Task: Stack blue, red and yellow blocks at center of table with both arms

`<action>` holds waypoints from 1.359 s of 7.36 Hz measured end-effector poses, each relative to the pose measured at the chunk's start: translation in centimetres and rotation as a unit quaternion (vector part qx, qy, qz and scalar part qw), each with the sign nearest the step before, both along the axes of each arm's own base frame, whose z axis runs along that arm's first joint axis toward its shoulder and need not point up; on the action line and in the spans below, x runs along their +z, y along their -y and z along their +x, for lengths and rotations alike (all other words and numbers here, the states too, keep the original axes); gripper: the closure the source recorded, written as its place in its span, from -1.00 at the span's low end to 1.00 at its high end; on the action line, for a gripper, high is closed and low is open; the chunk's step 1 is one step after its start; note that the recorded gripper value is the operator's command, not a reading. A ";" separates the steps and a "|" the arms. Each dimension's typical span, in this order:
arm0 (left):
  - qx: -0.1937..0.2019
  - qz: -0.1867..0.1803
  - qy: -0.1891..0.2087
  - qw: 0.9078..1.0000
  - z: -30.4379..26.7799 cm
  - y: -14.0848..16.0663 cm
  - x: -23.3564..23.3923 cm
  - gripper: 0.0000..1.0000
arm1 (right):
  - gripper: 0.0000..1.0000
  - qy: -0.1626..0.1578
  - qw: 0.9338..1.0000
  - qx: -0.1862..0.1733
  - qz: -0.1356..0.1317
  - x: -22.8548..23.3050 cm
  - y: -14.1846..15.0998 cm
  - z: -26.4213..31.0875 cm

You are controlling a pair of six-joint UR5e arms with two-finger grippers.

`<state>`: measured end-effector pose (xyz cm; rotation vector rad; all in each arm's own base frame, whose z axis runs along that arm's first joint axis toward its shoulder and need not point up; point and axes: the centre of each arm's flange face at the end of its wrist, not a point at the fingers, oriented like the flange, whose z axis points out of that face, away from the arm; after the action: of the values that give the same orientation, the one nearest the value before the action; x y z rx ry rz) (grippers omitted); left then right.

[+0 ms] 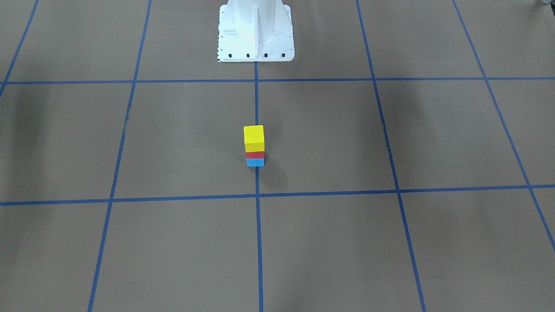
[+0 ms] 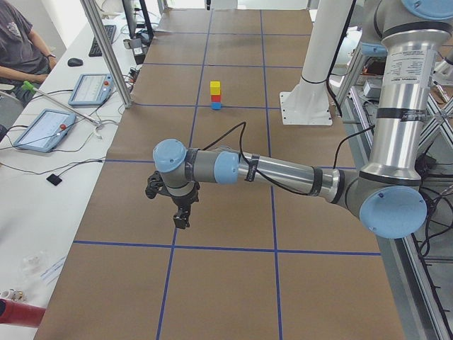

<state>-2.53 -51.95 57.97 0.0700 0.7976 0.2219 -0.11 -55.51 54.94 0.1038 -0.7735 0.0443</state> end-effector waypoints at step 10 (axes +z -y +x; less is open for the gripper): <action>-0.003 0.044 -0.004 0.999 0.0 -0.1 -3.3 -1.00 | -1.00 0.002 0.998 -0.061 0.015 0.1 0.2 -3.2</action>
<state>-2.54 -51.88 54.71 0.1561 0.7961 0.2510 -3.27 -55.68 55.03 0.0843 -0.7825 -0.0838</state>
